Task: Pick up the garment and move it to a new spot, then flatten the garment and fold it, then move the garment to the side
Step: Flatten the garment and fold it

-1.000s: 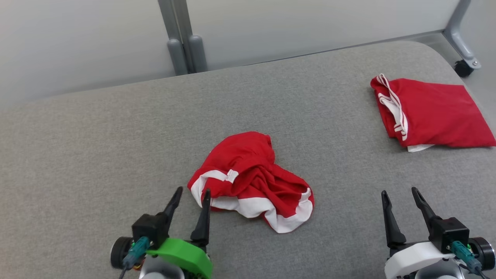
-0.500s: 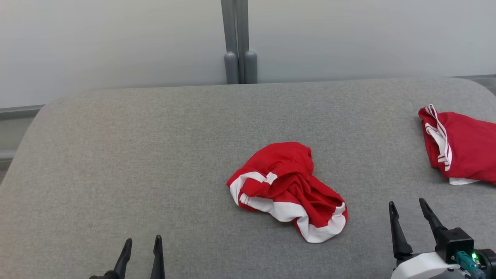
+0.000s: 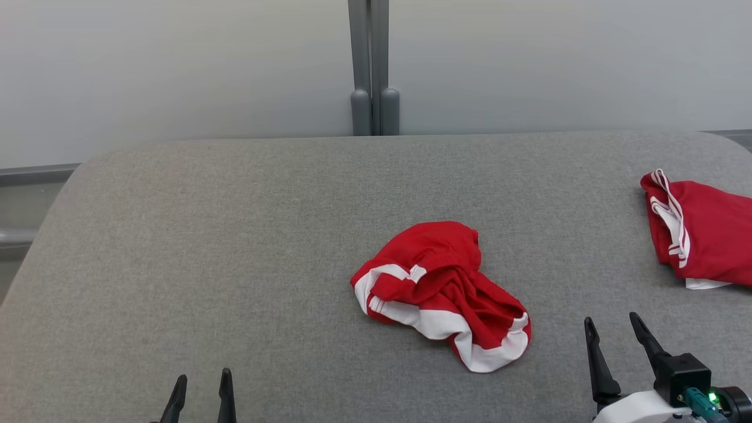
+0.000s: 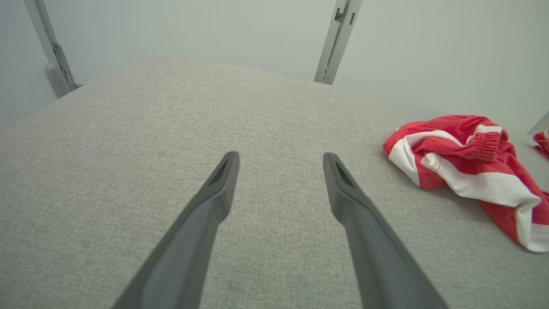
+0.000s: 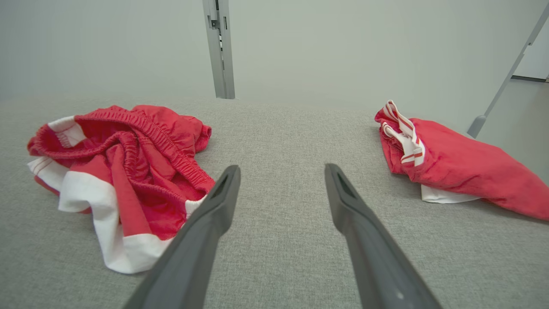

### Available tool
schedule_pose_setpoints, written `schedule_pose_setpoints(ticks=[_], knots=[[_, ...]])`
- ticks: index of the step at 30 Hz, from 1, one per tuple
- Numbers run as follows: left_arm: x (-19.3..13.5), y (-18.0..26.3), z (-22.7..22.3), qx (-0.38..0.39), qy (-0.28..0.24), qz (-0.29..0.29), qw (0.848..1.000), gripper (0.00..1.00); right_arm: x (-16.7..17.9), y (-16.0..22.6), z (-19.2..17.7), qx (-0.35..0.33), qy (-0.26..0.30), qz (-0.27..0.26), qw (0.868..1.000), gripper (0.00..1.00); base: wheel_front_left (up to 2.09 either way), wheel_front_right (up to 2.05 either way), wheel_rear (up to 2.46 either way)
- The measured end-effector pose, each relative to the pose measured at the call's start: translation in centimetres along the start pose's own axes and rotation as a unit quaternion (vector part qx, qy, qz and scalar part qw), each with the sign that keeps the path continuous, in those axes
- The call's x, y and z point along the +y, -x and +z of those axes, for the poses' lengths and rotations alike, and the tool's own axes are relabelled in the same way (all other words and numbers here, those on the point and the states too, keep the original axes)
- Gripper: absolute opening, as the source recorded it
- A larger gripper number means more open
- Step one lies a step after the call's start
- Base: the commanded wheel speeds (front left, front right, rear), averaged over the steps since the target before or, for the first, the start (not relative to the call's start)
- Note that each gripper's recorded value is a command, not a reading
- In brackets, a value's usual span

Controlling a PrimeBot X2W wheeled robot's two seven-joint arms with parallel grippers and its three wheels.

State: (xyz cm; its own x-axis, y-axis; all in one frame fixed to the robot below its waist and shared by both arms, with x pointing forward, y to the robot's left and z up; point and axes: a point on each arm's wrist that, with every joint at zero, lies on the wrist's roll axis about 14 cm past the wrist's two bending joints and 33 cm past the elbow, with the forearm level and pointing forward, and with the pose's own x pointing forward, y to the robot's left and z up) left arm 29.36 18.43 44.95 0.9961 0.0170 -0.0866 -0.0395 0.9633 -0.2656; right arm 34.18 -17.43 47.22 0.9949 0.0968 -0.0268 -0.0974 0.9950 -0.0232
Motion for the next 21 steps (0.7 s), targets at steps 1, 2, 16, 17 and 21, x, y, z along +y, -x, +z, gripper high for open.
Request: schedule_pose_setpoints(ticks=[1, 2, 16, 17, 21], knots=[[-0.1, -0.1, 0.0, 0.000, 0.000, -0.002, 1.000, 1.00, 0.0, 0.0, 0.0, 0.000, 0.000, 0.000, 1.000, 1.00, 0.00, 0.00, 0.00], [-0.4, -0.2, 0.0, 0.001, 0.000, -0.007, 1.000, 1.00, 0.0, 0.0, 0.0, 0.000, -0.001, -0.001, 1.000, 1.00, 0.00, 0.00, 0.00], [-22.9, -5.9, 2.7, -0.011, -0.018, -0.360, 0.933, 1.00, -1.7, -0.9, 1.2, -0.018, -0.004, -0.029, 0.999, 1.00, 0.00, 0.00, 0.00], [-24.2, -6.1, 2.5, -0.004, -0.024, -0.380, 0.925, 1.00, -1.9, -1.2, 1.4, -0.021, -0.006, -0.030, 0.999, 1.00, 0.00, 0.00, 0.00], [-28.6, -5.9, -1.0, 0.071, -0.061, -0.455, 0.885, 1.00, -3.4, -1.5, 1.3, -0.020, -0.021, -0.055, 0.998, 1.00, 0.00, 0.00, 0.00]])
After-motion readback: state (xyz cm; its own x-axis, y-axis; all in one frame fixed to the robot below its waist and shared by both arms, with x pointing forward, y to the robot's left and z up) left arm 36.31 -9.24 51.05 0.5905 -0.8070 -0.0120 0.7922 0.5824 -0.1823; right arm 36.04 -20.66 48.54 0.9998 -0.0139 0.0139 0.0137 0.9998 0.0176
